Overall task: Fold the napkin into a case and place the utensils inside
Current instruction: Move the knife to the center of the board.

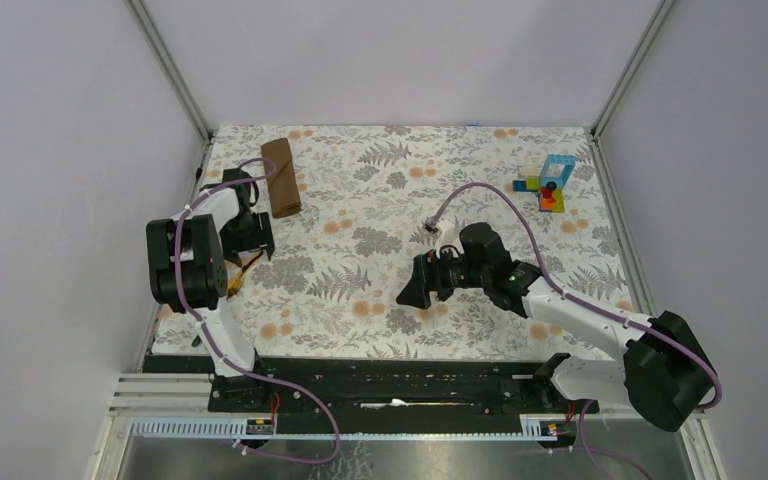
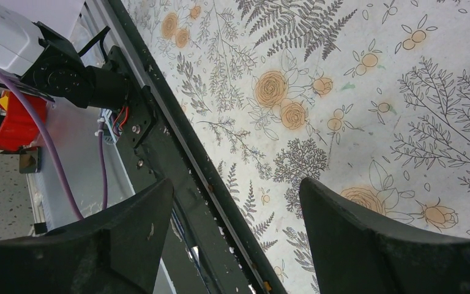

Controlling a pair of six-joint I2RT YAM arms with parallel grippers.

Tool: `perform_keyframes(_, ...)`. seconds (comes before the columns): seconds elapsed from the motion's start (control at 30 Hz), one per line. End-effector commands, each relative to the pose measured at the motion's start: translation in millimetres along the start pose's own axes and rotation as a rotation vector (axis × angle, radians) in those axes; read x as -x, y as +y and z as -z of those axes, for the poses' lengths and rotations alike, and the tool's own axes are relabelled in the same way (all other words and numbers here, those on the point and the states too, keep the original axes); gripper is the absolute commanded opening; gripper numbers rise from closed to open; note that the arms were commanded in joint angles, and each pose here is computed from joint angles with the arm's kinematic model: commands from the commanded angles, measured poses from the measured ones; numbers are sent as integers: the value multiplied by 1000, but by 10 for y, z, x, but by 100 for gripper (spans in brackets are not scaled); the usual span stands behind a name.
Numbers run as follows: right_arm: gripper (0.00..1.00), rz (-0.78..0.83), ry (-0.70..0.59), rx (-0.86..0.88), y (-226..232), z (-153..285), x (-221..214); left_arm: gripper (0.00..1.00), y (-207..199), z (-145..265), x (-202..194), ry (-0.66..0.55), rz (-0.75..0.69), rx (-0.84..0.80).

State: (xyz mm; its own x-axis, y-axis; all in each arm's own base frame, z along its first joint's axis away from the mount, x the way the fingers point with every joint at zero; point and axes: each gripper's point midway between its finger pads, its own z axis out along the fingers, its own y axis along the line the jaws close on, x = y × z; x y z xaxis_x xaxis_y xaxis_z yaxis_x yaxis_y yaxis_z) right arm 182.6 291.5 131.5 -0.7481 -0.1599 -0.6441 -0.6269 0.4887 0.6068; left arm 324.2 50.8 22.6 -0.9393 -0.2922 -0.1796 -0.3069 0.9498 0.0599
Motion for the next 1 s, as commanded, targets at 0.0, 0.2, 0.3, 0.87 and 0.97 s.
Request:
perform_keyframes(0.0,82,44,-41,30,76,54,94,73,21,-3,146,-29,-64,17)
perform_keyframes(0.2,82,44,-42,30,79,50,104,53,28,-144,151,-14,-92,24)
perform_keyframes(0.3,82,44,-40,32,83,45,109,52,-43,-200,199,-10,-112,-2)
perform_keyframes(0.87,82,42,-45,16,51,41,118,40,-361,-341,459,-34,-181,-96)
perform_keyframes(0.97,82,42,-44,15,47,37,112,39,-458,-323,563,-48,-190,-103)
